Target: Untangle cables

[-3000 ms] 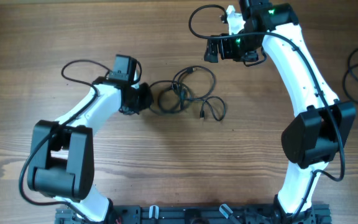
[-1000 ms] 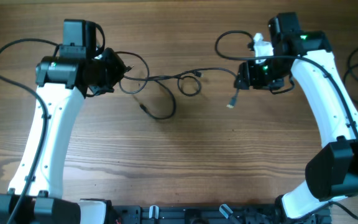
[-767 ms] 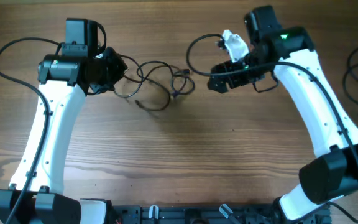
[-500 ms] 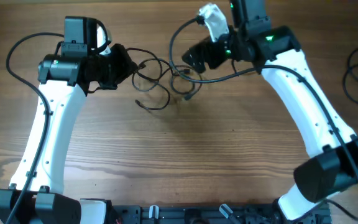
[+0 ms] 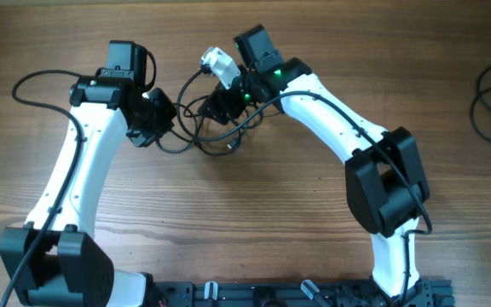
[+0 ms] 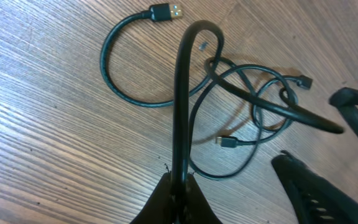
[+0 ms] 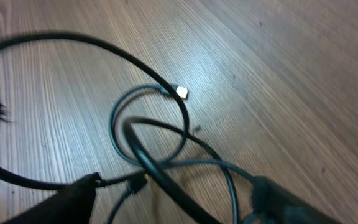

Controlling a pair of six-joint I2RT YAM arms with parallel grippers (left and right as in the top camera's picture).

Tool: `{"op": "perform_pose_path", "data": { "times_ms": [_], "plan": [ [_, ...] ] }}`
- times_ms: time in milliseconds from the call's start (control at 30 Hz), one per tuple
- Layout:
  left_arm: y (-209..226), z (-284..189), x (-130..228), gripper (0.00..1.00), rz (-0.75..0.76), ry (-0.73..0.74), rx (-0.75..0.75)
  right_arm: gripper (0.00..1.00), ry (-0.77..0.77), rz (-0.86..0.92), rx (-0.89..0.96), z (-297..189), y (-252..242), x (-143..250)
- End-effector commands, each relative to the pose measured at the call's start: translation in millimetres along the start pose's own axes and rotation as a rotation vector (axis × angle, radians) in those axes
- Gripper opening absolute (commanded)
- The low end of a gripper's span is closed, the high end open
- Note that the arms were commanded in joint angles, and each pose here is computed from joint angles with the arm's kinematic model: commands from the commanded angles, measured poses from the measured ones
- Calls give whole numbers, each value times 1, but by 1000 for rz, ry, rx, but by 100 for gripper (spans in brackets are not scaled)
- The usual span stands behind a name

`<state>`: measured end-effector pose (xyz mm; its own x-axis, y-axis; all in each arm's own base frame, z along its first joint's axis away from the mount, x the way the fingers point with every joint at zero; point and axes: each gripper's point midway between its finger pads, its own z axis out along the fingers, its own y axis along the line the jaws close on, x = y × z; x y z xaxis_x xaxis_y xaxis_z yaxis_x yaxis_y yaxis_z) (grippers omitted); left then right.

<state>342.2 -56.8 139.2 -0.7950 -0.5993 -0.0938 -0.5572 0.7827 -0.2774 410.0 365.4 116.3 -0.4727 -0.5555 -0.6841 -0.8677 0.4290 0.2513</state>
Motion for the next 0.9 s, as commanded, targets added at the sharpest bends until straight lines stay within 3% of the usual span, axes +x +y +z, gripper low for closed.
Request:
{"op": "perform_pose_path", "data": {
  "times_ms": [0,167,333,467,533,600,733,800,867],
  "plan": [
    [3,3,-2,4,-14,-8,-15,59,-19,54,48,8,-13,0],
    [3,3,-2,4,-14,-8,-15,30,-54,116,78,8,-19,-9],
    [3,3,-2,4,-14,-9,-14,34,-12,135,82,16,-20,14],
    [2,3,-2,4,-13,-11,-12,32,-80,130,89,19,-22,1],
    [2,3,-2,4,-13,-11,-12,4,-111,149,93,18,-24,-6],
    [2,3,-2,4,-12,-11,-12,4,-142,228,111,1,-32,-16],
    [1,3,-3,4,-12,-13,-10,4,-331,232,258,-113,-45,-80],
    [1,3,-3,4,-11,-13,-10,4,-547,224,464,-237,-49,-119],
    [4,3,-5,4,-11,-27,-25,4,-733,294,630,-353,-42,-122]
  ]
}}
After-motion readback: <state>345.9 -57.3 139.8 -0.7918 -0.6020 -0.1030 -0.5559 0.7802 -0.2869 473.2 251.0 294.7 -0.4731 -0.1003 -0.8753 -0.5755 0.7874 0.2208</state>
